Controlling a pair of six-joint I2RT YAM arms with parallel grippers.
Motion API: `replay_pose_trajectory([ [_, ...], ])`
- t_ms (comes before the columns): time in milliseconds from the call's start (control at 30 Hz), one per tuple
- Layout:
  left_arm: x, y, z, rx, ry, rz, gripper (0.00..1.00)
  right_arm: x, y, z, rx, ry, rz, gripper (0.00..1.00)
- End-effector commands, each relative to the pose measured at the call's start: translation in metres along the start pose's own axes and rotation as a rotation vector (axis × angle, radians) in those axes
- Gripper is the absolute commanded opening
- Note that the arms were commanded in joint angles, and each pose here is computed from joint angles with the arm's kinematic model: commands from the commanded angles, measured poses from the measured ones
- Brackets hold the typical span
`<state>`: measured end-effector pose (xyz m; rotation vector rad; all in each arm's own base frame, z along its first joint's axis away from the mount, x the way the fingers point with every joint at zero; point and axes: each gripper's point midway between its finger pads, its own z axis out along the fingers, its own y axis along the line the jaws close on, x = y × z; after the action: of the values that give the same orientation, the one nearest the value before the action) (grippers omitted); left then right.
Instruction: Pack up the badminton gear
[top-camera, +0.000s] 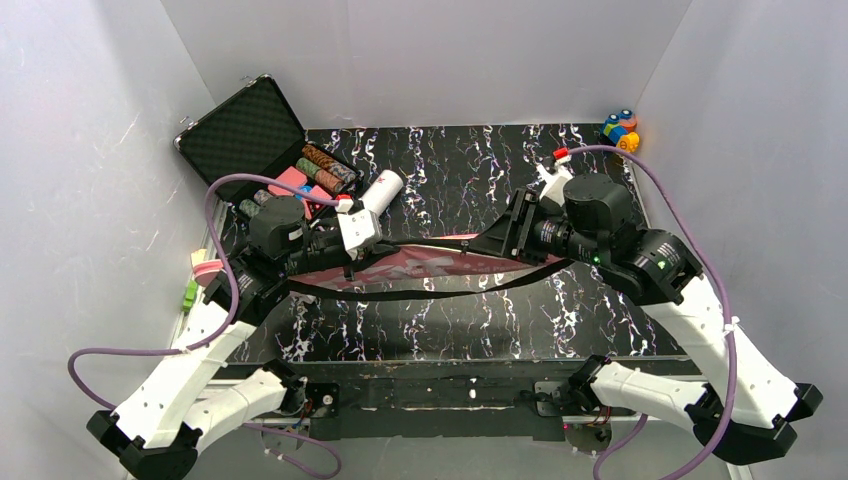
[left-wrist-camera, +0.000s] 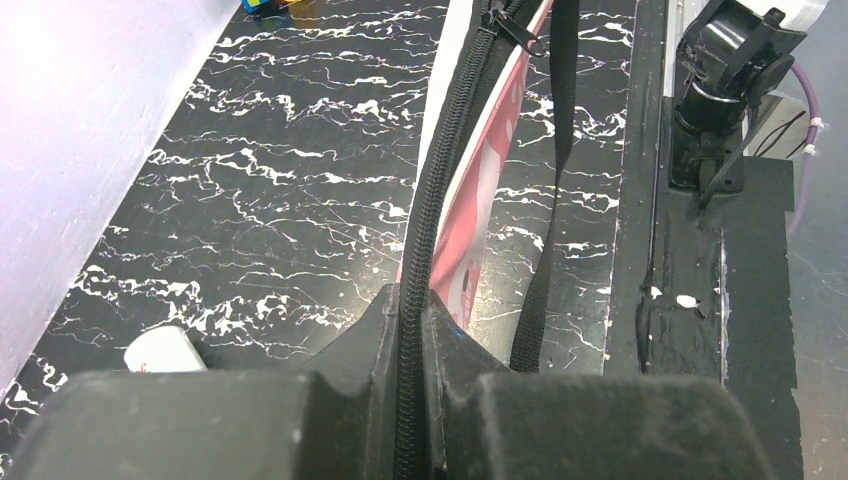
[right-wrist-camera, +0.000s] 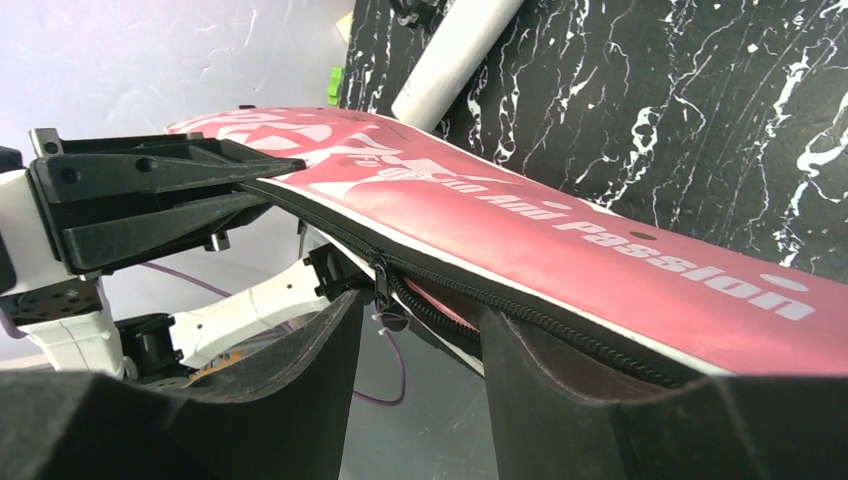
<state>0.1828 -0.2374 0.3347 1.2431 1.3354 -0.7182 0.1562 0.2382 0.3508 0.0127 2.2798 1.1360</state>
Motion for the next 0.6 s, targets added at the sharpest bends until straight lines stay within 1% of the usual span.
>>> replay_pose_trajectory([
  [0, -0.048, 0.010, -0.012, -0.049, -0.145, 0.119, 0.00, -0.006, 0.019, 0.002, -0.089, -0.025, 0.002, 0.55],
  [100, -0.047, 0.009, -0.012, -0.049, -0.143, 0.122, 0.00, -0.012, 0.025, 0.001, -0.104, -0.050, 0.004, 0.54],
  [233, -0.043, 0.008, -0.011, -0.046, -0.138, 0.117, 0.00, -0.039, 0.041, -0.021, -0.120, -0.163, -0.057, 0.54],
  [400, -0.042, 0.013, -0.010, -0.073, -0.135, 0.105, 0.00, -0.070, 0.065, -0.055, -0.155, -0.300, -0.126, 0.62],
  [500, -0.042, 0.015, -0.011, -0.085, -0.133, 0.106, 0.00, -0.078, 0.075, -0.073, -0.206, -0.361, -0.140, 0.66],
  [567, -0.042, 0.017, -0.010, -0.093, -0.130, 0.103, 0.00, -0.077, 0.080, -0.080, -0.249, -0.377, -0.142, 0.69],
])
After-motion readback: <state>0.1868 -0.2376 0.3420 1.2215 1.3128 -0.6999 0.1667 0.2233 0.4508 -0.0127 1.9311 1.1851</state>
